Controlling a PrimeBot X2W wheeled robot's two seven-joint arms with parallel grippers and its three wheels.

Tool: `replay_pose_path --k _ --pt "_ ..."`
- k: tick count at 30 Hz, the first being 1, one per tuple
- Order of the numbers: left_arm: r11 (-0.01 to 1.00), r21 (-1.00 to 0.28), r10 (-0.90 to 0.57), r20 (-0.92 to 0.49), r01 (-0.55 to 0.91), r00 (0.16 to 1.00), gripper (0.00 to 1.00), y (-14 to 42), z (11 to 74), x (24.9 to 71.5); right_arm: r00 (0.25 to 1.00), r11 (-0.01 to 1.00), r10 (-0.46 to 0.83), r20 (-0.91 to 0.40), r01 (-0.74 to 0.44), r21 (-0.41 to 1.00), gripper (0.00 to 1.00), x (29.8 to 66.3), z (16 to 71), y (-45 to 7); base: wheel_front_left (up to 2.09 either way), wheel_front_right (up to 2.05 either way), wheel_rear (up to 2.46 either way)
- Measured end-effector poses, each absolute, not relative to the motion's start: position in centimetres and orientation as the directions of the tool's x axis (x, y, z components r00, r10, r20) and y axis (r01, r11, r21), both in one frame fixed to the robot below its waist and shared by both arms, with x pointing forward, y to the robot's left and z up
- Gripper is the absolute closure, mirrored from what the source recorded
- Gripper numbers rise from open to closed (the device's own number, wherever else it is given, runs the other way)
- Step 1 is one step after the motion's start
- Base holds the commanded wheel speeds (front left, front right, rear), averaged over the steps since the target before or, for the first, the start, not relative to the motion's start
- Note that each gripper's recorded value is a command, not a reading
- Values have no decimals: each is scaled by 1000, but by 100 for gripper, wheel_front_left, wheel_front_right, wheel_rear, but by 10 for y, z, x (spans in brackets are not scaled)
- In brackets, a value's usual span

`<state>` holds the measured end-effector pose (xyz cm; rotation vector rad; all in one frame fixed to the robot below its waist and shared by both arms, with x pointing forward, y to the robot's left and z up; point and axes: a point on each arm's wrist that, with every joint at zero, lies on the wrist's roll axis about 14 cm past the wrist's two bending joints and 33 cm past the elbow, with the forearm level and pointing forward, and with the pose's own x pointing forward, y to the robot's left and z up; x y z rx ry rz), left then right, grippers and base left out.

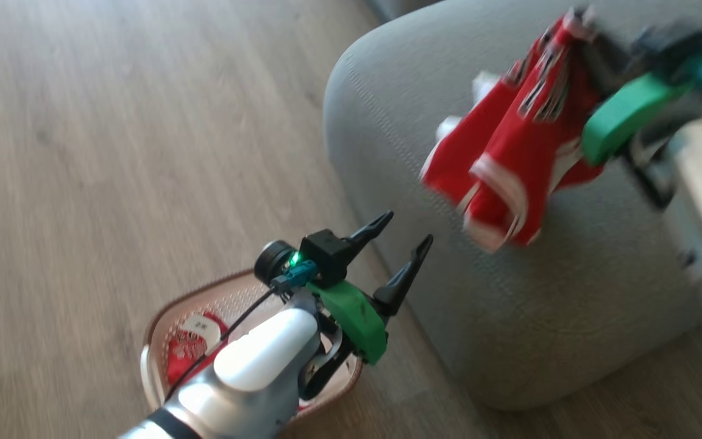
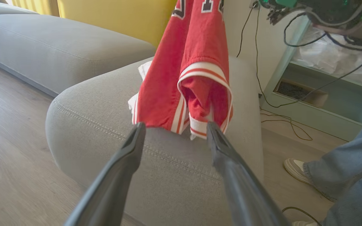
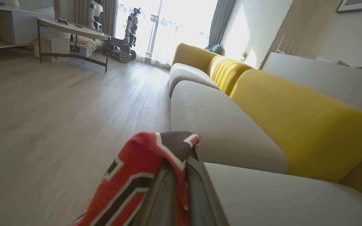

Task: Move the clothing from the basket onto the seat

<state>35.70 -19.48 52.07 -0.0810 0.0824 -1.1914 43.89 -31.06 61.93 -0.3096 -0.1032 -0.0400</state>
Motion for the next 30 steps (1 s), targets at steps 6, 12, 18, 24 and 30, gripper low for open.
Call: replay_pose_path --k 6,12,18,24,30 --pt "417 -92 -909 -18 904 417 0 -180 515 387 984 938 -52 169 107 -329 100 486 666 -330 0 0 0" --pt "470 -88 -882 -15 878 471 0 -160 504 418 978 929 -116 172 168 -331 100 541 682 -353 0 0 0" --pt "503 -91 -863 8 860 505 0 -147 498 444 982 928 -174 73 188 -320 100 579 635 -367 0 0 0" --pt "531 -107 -846 -27 840 532 0 -133 475 459 978 941 -194 -77 163 -296 100 602 555 -362 0 0 0" --pt "547 -127 -837 -61 827 544 0 -125 455 467 957 960 -207 -205 158 -231 100 605 483 -351 0 0 0"
